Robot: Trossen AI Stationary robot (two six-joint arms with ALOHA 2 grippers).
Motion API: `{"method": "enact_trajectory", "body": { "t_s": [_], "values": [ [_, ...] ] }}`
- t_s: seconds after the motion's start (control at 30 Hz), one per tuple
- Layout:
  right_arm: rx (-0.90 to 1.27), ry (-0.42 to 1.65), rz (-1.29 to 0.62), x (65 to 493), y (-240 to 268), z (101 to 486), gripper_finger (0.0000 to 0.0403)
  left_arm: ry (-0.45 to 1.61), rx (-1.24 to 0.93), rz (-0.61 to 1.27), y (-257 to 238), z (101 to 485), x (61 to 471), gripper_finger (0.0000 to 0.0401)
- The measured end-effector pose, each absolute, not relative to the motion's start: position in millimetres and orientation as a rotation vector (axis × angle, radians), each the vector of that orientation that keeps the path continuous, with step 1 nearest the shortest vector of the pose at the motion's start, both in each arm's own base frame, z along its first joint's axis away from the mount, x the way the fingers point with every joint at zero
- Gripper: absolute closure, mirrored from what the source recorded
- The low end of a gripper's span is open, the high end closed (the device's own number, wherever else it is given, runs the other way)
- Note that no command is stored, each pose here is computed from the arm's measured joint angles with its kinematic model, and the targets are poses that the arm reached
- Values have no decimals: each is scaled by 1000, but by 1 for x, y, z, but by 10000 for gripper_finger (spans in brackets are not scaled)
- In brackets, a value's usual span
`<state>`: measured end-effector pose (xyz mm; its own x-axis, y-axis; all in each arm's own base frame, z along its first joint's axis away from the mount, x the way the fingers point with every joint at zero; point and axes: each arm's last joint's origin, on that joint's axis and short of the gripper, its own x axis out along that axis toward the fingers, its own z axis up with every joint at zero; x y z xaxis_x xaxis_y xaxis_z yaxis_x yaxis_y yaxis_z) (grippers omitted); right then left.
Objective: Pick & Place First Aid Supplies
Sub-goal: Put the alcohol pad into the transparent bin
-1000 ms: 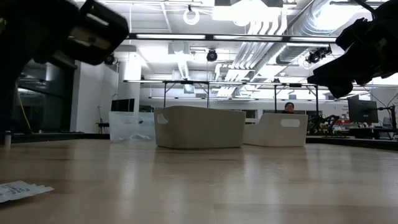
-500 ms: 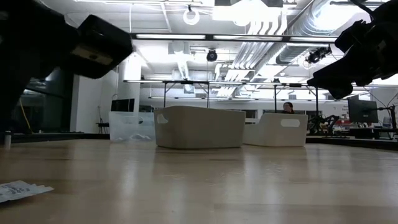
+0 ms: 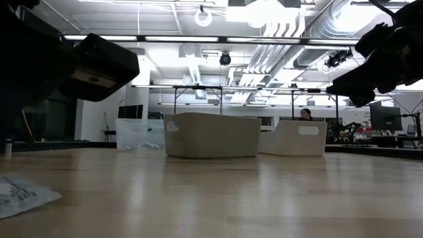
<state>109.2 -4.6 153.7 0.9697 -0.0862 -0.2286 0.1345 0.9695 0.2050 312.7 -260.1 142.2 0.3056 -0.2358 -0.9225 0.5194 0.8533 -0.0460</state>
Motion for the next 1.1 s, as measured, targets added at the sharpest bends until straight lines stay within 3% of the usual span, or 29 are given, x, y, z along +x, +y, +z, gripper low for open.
{"method": "enact_trajectory", "body": {
  "t_s": [0.23,0.6,0.83,1.1],
  "values": [
    [221,229,-113,110,-5,153,263,1219,334,-437,-258,121,312,291],
    [221,229,-113,110,-5,153,263,1265,278,-312,-257,106,313,396],
    [221,229,-113,110,-5,153,263,1264,252,-285,-257,108,313,400],
    [221,229,-113,110,-5,153,263,1193,290,-200,-246,141,308,401]
  ]
}}
